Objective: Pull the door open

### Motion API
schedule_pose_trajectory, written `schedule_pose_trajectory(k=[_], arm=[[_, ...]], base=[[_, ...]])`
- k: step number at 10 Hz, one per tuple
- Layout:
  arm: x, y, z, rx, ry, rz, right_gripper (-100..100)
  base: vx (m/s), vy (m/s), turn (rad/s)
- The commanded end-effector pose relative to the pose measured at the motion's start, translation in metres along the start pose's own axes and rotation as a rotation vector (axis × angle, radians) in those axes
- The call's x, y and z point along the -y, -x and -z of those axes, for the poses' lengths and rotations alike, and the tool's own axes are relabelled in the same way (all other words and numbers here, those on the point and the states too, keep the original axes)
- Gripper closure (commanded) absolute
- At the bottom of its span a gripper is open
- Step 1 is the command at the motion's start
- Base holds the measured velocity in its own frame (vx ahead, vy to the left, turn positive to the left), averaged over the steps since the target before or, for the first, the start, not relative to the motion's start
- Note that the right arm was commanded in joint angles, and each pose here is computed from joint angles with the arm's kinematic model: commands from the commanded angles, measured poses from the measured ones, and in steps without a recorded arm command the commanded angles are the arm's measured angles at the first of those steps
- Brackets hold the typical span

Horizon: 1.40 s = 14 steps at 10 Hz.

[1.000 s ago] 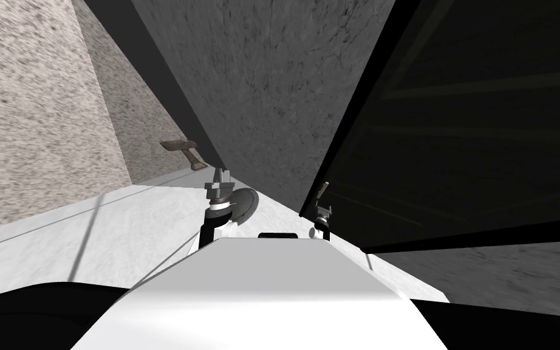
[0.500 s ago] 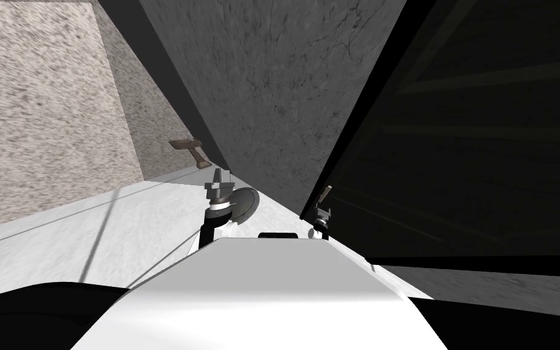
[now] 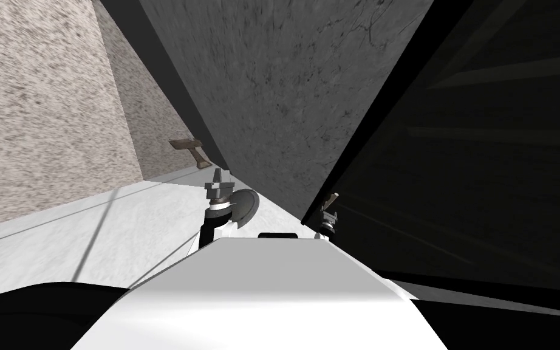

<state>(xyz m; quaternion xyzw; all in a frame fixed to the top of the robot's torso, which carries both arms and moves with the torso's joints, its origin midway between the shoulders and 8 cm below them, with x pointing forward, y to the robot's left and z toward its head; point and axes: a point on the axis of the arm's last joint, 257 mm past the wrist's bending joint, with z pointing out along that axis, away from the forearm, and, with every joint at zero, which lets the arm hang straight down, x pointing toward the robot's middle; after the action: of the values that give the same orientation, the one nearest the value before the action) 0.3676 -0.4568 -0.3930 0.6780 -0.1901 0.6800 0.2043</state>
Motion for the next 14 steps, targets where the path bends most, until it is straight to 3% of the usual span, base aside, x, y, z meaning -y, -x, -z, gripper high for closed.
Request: schedule_pose_trajectory(k=[1,3,4,6,8,9,14], arm=[[-0.019,0.001,-0.0006,0.001,0.006,-0.002,-100],[-0.046,0.001,-0.001,0.002,0.014,-0.002,-100],[-0.046,0.001,-0.001,0.002,0.014,-0.002,-100],[-0.072,0.0,-0.0012,0.003,0.021,-0.002,-100],[-0.074,0.003,0.0037,0.012,0.019,-0.001,-100],[-0.074,0.003,0.0037,0.012,0.019,-0.001,100],[-0.074,0.003,0.0037,0.012,0.019,-0.001,100]], base=[[0.156,-0.005,0.032],[0.182,-0.009,0.041],[0.133,-0.013,0.018],[0.155,-0.007,0.035],[0.075,0.017,-0.013],[-0.016,0.01,0.029],[-0.005,-0.004,0.0]])
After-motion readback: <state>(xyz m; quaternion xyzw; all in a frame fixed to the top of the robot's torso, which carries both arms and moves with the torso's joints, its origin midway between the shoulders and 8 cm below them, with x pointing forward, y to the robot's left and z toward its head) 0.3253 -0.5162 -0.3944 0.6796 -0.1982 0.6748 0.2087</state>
